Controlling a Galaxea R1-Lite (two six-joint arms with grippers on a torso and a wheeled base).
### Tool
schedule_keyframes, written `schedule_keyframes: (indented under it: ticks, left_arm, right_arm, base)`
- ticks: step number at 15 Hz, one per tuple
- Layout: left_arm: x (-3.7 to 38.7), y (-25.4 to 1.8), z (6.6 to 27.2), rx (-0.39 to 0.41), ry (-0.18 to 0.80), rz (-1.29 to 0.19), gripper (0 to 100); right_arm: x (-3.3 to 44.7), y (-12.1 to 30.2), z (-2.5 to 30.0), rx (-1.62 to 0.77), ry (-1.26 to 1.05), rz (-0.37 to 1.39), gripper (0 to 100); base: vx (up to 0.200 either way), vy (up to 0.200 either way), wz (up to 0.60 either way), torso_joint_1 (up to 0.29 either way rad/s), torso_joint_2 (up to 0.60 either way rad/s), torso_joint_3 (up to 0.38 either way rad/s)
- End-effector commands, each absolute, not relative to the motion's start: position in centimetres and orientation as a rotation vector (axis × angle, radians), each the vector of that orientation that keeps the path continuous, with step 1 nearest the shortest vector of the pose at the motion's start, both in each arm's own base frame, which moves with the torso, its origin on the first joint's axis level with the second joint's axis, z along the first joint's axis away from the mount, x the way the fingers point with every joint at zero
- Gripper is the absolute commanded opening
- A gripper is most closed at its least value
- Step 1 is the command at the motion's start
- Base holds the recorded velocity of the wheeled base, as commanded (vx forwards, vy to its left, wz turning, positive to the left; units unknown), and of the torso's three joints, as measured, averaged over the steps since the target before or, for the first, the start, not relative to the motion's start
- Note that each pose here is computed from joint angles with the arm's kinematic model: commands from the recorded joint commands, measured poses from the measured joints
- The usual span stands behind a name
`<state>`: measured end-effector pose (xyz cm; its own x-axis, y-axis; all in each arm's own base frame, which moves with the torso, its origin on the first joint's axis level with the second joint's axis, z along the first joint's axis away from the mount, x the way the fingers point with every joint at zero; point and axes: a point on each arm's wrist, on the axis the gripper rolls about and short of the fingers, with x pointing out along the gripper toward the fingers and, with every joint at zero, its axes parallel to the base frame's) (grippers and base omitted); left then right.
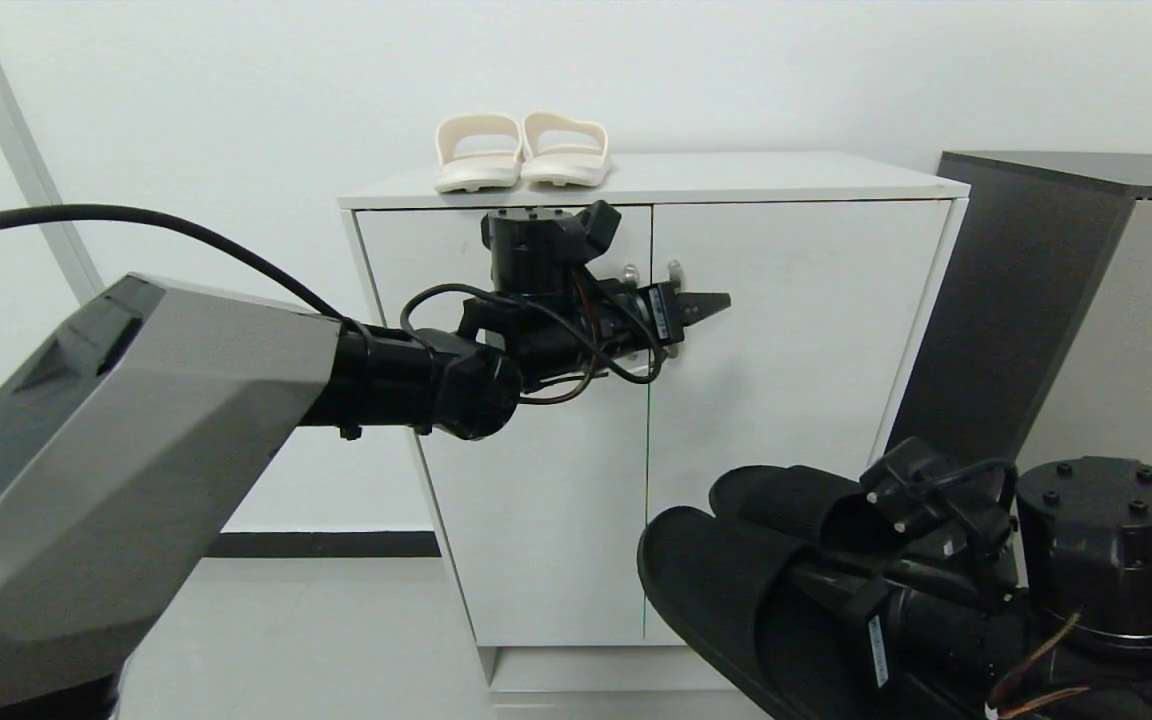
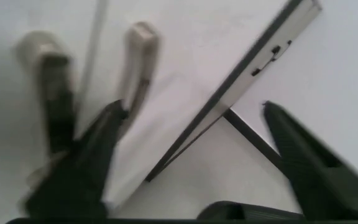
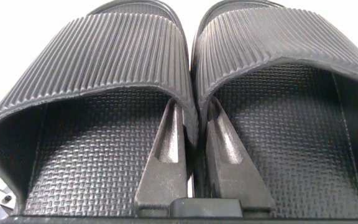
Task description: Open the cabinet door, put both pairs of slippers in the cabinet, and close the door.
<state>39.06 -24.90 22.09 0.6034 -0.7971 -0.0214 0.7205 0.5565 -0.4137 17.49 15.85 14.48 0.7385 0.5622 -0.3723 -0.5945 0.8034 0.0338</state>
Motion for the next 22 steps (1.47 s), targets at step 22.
schedule_keyframes:
  ticks: [22]
  left_arm:
    - [37.5,-18.9,21.7,-0.409,0.155,-0.873,0]
  right_arm:
    - [16.1,15.0,13.8,-0.137,0.395,0.736,0]
  base:
    - [0.0,0.0,0.0,0.0,0.0,0.0]
